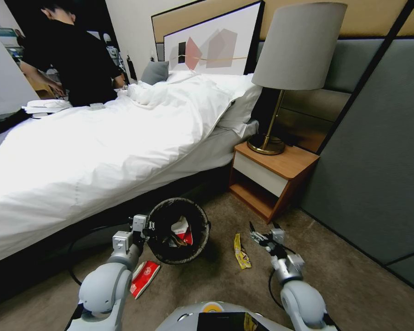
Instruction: Pick up the trash bin, then pick up the garbage from the floor and place it into the trash bin.
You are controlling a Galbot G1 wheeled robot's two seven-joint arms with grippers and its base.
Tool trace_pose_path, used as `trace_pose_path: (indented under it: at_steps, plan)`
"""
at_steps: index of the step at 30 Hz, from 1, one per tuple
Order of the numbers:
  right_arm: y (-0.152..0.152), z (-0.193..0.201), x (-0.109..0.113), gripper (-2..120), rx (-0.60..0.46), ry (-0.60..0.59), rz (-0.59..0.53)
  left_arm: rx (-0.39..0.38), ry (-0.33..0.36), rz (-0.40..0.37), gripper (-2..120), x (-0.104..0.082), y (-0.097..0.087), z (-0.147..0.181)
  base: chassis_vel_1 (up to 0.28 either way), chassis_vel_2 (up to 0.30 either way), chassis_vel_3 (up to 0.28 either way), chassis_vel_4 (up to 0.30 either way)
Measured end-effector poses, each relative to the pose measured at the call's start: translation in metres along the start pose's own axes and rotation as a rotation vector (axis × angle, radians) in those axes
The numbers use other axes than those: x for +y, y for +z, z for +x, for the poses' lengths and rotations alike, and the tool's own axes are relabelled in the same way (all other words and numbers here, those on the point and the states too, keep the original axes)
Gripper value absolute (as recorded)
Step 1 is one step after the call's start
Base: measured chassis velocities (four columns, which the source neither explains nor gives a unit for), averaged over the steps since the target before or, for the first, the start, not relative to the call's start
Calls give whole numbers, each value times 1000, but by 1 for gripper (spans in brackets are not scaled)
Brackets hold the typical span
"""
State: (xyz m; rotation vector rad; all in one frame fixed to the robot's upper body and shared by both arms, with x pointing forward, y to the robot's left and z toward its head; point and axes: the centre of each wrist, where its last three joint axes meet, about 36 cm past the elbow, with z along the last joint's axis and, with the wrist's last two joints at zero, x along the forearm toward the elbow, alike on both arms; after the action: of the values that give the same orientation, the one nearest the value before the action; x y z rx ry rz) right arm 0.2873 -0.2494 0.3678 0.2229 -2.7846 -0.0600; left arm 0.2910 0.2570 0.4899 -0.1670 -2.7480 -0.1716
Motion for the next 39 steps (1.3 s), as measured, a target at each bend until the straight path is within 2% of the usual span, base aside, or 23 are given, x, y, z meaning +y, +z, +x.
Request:
trace_pose_path:
  at_steps: [9,17,39]
  plan:
    - [28,-26,-12,100,154,-26,-56,1,20,-7,1,1,0,-3,0,0,0,0]
    - [50,-42,-19,100,237,-9,-85,1,29,-10,1,1,-1,-3,0,0,0,0]
    - [107,-76,-23,100,355,68,-49,-1,51,-13,1,-3,-1,-5,0,0,0,0]
